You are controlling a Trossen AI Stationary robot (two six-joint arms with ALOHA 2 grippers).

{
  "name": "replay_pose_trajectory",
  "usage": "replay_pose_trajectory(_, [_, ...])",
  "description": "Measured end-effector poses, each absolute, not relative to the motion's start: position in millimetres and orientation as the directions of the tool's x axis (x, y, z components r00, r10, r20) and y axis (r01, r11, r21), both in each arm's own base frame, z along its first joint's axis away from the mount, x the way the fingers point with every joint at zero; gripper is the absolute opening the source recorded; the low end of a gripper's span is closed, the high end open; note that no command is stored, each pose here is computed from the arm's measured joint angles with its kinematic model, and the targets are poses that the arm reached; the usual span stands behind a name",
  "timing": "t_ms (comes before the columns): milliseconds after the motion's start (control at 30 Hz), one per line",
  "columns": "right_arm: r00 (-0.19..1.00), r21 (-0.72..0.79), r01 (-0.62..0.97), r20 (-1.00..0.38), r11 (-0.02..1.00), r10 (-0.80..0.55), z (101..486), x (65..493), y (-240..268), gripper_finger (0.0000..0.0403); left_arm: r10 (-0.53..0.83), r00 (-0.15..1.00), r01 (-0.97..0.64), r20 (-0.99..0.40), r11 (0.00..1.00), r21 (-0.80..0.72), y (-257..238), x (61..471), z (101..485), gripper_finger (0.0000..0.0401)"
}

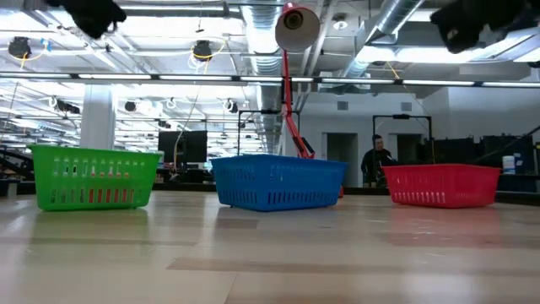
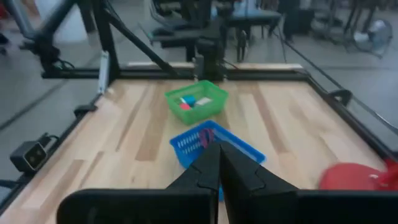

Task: Pick and place items into bin
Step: Return to Home Position

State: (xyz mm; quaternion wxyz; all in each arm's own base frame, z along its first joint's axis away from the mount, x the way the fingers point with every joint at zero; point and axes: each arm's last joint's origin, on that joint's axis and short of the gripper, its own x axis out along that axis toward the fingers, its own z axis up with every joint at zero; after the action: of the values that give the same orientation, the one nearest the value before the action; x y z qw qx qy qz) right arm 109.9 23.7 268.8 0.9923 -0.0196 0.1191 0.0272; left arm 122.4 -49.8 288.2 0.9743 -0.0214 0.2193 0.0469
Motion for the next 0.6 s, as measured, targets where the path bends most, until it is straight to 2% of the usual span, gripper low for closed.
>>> replay_pose_trajectory(100, [0.980, -0.025, -0.075, -0.185, 0.997, 0.069, 246.3, 109.0, 25.4, 0.0002, 0.046, 0.942, -0.053, -0.333, 0.998, -0.013, -45.4, 111.3, 262.5, 0.0000])
replay_pose_trajectory(200, [0.987, -0.059, -0.079, -0.147, 0.995, 0.069, 234.2, 105.3, 24.4, 0.0002, 0.094, 0.954, -0.094, -0.285, 0.995, 0.014, -36.5, 98.1, 247.6, 0.0000])
replay_pose_trajectory(300, [0.992, -0.083, -0.074, -0.108, 0.994, 0.065, 231.7, 98.7, 22.0, 0.0002, 0.113, 0.970, -0.113, -0.215, 0.994, 0.015, -28.6, 85.5, 245.2, 0.0000])
replay_pose_trajectory(467, [0.996, -0.136, -0.063, -0.074, 0.989, 0.053, 233.0, 87.6, 17.6, 0.0001, -0.011, 0.997, 0.015, -0.072, 0.998, 0.061, -22.6, 68.9, 247.2, 0.0000])
replay_pose_trajectory(600, [0.998, -0.136, -0.047, -0.045, 0.990, 0.041, 233.1, 77.2, 13.7, 0.0001, -0.019, 0.999, 0.016, 0.030, 0.996, 0.091, -15.0, 55.0, 252.4, 0.0000])
